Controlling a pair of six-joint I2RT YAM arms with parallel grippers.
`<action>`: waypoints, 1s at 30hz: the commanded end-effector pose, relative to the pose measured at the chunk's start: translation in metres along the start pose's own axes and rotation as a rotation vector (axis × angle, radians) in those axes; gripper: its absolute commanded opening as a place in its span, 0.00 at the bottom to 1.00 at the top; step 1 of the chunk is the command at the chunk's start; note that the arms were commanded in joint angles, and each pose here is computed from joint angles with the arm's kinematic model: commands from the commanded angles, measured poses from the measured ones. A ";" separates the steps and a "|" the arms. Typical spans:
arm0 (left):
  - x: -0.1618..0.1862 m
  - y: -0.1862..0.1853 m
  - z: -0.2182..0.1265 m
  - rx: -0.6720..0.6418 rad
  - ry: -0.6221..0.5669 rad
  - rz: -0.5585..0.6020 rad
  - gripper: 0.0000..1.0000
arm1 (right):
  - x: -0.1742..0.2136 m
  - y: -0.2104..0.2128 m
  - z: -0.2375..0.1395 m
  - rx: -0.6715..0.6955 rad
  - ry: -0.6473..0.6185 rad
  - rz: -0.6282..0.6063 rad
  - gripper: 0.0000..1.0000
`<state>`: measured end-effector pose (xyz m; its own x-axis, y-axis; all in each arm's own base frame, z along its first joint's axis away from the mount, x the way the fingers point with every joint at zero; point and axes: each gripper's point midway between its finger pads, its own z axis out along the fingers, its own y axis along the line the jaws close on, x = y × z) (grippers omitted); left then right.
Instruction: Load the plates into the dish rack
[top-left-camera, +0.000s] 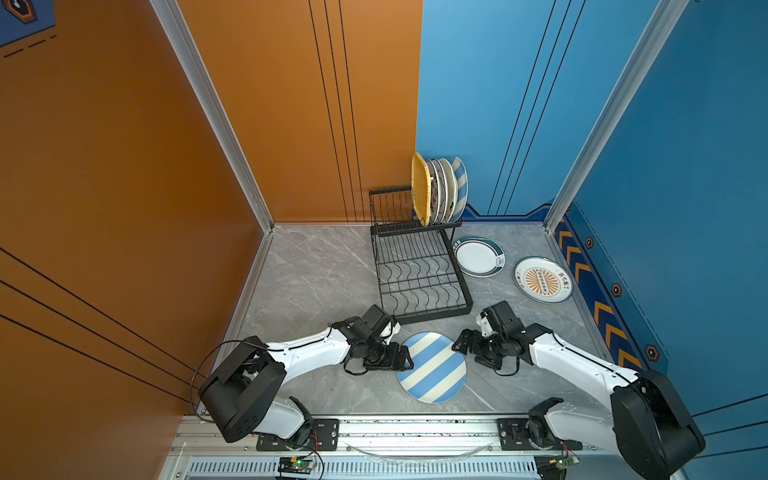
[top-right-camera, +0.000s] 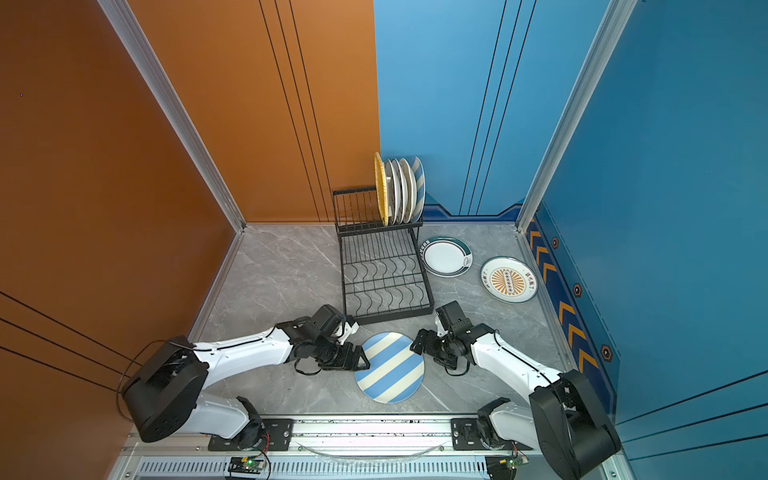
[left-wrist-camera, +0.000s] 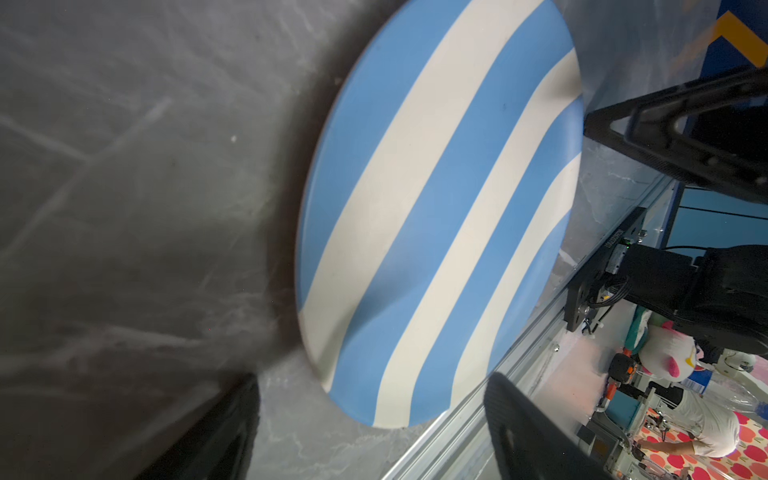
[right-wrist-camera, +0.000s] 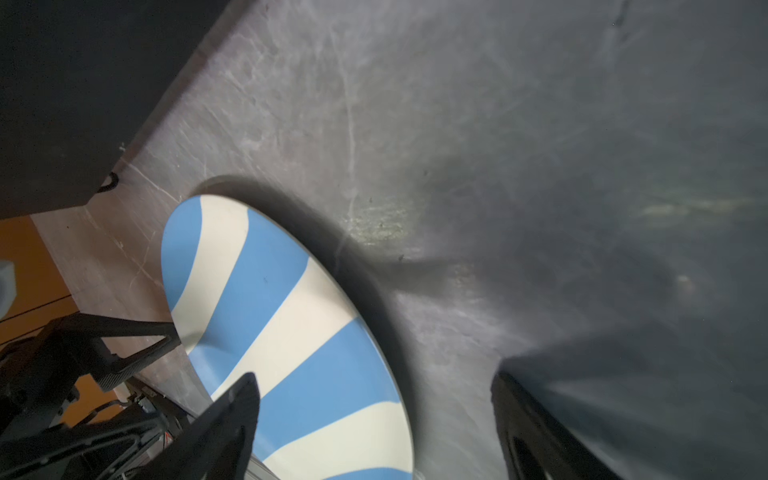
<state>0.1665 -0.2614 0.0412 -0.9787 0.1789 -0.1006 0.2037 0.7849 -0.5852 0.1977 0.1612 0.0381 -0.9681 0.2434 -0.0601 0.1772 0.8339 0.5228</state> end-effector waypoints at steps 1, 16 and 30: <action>0.007 0.007 0.008 -0.034 0.015 -0.020 0.79 | 0.022 -0.013 0.003 0.013 0.082 -0.033 0.85; 0.006 0.003 0.018 -0.007 0.033 -0.038 0.67 | 0.028 0.000 0.027 -0.064 0.152 -0.084 0.75; -0.003 0.003 0.030 0.037 0.056 -0.045 0.60 | 0.043 0.008 0.036 -0.143 0.234 -0.101 0.74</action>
<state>0.1716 -0.2723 0.0338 -0.9892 0.1418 -0.0375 0.1347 0.7771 -0.6147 0.1965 0.1968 0.0359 -0.9951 0.0896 -0.0413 0.0411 0.7568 0.6523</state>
